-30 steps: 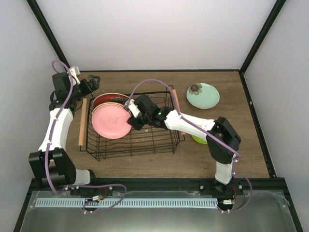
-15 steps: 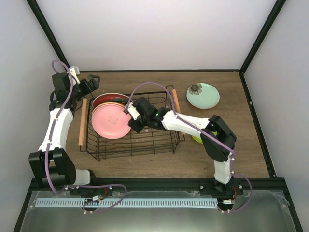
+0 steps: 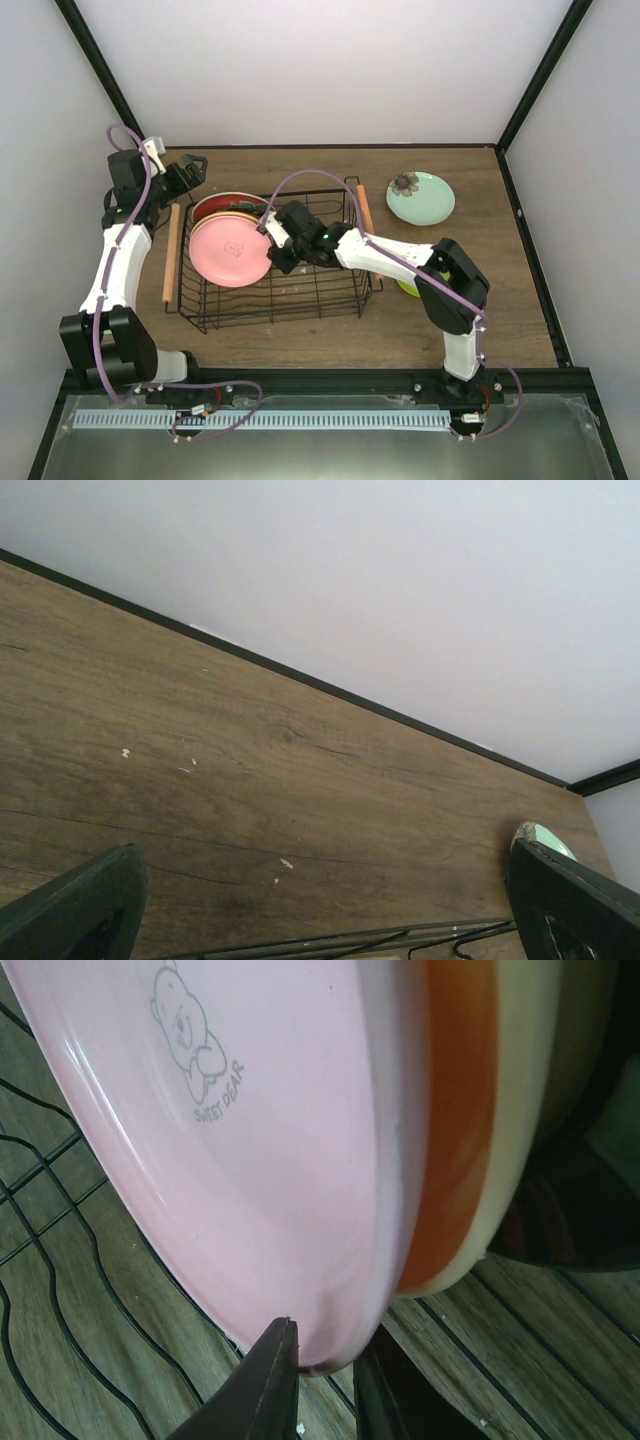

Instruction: Unload the plates from the dish rack

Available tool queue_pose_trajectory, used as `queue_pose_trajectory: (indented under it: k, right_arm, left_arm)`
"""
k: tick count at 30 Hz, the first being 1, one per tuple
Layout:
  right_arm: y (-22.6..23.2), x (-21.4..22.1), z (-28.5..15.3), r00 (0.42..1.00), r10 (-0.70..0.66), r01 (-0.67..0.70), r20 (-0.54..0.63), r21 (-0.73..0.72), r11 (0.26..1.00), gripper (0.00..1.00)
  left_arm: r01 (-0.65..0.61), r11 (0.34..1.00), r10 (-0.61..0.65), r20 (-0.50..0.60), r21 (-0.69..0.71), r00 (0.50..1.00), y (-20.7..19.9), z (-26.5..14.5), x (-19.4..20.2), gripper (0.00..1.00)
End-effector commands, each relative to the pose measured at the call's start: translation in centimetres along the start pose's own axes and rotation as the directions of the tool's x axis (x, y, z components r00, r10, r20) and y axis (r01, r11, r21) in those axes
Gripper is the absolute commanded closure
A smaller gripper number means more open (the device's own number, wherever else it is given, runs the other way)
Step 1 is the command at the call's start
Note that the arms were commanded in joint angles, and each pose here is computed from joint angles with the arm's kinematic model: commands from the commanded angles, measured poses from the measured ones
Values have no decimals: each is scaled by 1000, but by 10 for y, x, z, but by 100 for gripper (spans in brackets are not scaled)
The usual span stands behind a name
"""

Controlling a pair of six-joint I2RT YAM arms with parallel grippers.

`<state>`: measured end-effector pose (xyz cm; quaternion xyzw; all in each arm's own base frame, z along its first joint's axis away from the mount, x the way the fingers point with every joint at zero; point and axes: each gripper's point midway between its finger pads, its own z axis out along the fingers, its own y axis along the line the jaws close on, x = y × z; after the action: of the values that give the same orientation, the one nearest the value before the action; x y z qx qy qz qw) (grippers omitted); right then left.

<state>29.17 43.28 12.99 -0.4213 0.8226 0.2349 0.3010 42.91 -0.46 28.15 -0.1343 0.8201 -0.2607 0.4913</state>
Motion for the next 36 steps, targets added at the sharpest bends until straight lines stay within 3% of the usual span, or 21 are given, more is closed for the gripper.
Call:
queue_pose_trajectory:
  k: [1, 5, 10, 36]
  right_arm:
    - [8, -11, 4, 1000, 1, -1, 17, -29, 1000, 81]
    - [10, -11, 9, 1000, 16, -15, 11, -45, 999, 84]
    - [9, -19, 0, 999, 17, -16, 35, -29, 999, 99]
    - [-1, -77, -126, 971, -20, -12, 237, 132, 991, 99]
  left_arm:
    - [-4, 1000, 4, 14, 18, 1000, -5, -3, -1, 0]
    - [-3, 1000, 3, 13, 18, 1000, -5, -4, 0, 0]
    - [-2, 1000, 2, 11, 16, 1000, -4, -5, 2, 0]
    - [12, 1000, -13, 12, 24, 1000, -4, -1, 0, 0]
